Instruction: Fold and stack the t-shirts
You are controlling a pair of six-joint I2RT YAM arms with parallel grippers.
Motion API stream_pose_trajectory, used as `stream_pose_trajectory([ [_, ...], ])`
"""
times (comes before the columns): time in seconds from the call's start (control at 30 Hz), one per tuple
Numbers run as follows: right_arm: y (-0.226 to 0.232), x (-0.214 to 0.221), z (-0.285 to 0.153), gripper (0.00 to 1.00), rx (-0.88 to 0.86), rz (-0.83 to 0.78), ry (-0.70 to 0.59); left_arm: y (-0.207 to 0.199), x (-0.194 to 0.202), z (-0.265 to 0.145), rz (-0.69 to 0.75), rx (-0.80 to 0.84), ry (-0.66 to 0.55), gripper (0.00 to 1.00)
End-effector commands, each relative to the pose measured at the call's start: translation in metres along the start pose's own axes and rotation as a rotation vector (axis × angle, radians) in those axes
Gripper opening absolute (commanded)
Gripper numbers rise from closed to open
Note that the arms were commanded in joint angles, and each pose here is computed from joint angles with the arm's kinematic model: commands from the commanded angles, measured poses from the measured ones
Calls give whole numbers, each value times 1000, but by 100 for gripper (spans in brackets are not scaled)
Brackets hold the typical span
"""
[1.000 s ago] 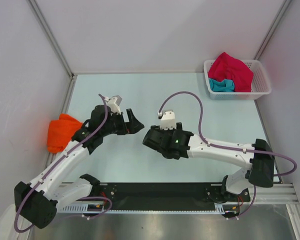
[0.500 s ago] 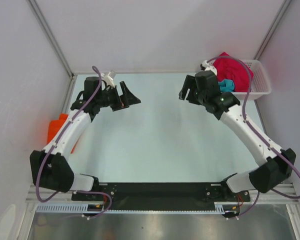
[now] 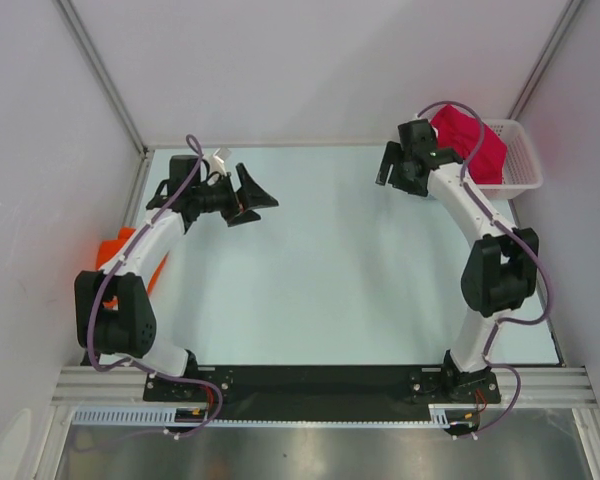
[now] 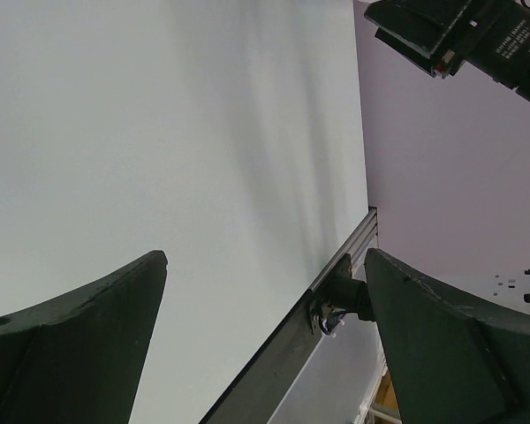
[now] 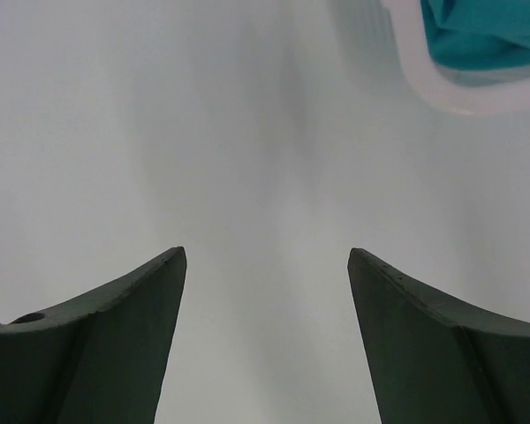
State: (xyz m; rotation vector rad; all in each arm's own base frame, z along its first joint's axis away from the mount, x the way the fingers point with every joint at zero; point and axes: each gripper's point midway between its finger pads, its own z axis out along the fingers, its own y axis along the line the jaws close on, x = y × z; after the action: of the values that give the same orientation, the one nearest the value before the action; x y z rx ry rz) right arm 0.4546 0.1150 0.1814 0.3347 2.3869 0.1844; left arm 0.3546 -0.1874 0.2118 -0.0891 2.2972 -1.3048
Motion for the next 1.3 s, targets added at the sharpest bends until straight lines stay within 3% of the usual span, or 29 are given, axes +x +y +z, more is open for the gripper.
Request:
stream_pose_trajectory([
  [0.0, -26, -23, 9, 80, 175, -76, -47, -20, -17, -14, 59, 59, -43, 99],
  [0.3, -73, -56, 17, 83, 602, -220, -176, -30, -11, -30, 101, 103, -43, 99],
  [0.7, -81, -70, 71, 82, 684, -290, -174, -54, 11, -52, 164, 172, -40, 99],
  [1.0, -78, -64, 113, 80, 563, -239, -126, -73, 55, -86, 209, 191, -100, 100],
  [1.03, -78, -63, 115, 77, 561, -238, -123, -78, 59, -92, 224, 196, -110, 100],
  [1.07, -77, -63, 116, 63, 554, -238, -120, -80, 61, -95, 230, 196, -116, 100],
  [1.13, -76, -61, 117, 44, 542, -236, -112, -85, 65, -100, 244, 198, -134, 100],
  [1.17, -74, -59, 117, 17, 531, -235, -109, -85, 65, -102, 247, 196, -141, 99],
  [1.2, -72, -58, 116, 2, 516, -232, -102, -85, 65, -102, 247, 194, -145, 100],
  [1.27, -66, -54, 115, 0, 487, -217, -95, -84, 64, -102, 245, 188, -150, 100],
])
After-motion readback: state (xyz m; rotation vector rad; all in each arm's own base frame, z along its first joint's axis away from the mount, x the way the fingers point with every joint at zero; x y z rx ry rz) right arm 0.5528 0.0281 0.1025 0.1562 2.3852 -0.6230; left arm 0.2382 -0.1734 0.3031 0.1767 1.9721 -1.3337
